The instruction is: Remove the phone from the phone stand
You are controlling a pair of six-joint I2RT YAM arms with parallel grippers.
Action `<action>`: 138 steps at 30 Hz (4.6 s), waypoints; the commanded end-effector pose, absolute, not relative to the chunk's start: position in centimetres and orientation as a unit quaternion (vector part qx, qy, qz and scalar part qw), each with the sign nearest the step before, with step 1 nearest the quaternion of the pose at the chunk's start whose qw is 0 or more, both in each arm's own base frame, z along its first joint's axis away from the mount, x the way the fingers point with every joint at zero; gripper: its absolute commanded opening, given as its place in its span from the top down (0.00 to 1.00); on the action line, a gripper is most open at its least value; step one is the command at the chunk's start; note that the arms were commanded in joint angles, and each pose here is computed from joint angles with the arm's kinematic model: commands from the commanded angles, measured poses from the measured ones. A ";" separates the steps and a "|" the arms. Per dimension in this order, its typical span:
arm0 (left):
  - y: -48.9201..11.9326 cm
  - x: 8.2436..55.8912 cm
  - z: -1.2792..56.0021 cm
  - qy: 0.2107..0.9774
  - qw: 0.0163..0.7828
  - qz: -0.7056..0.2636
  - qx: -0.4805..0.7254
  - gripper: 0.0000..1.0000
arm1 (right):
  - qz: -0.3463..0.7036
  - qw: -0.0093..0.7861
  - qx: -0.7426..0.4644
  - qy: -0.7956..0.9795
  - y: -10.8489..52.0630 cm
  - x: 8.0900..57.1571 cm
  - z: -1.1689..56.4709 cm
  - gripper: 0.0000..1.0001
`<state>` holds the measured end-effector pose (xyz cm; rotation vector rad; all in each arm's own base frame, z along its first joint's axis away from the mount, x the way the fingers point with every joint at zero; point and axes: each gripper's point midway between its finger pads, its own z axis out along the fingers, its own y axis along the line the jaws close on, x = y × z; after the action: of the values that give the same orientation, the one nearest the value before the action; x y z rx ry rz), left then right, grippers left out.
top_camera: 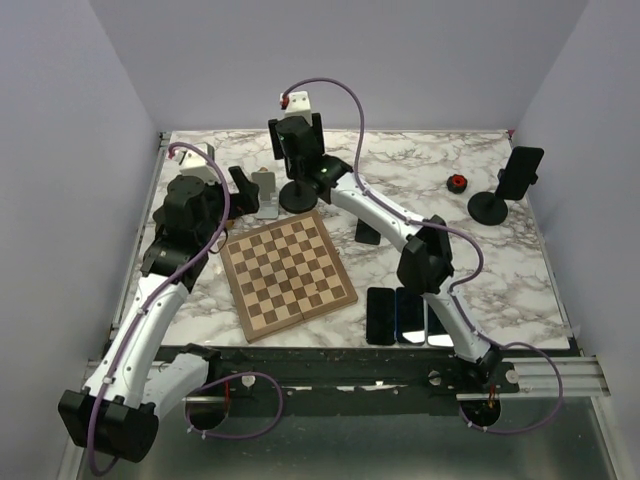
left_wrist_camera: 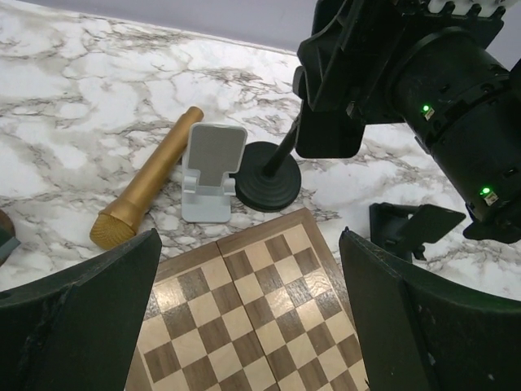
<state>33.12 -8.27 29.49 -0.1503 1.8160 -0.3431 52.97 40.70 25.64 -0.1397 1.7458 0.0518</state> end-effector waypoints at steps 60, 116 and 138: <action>-25.8 49.0 26.0 0.726 0.427 -0.533 0.088 0.55 | 0.246 0.491 -0.175 0.817 35.8 50.2 27.1 0.99; -23.1 47.4 24.5 0.722 0.453 -0.515 0.090 0.72 | 0.405 0.444 -0.241 0.762 34.8 50.5 27.7 0.99; -26.2 48.1 25.0 0.727 0.431 -0.523 0.109 0.52 | 0.382 0.448 -0.237 0.773 34.9 51.1 27.1 0.99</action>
<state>47.60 -25.74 25.55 0.2677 1.7987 -1.3089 51.88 33.97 25.64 -0.5942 1.9220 0.9024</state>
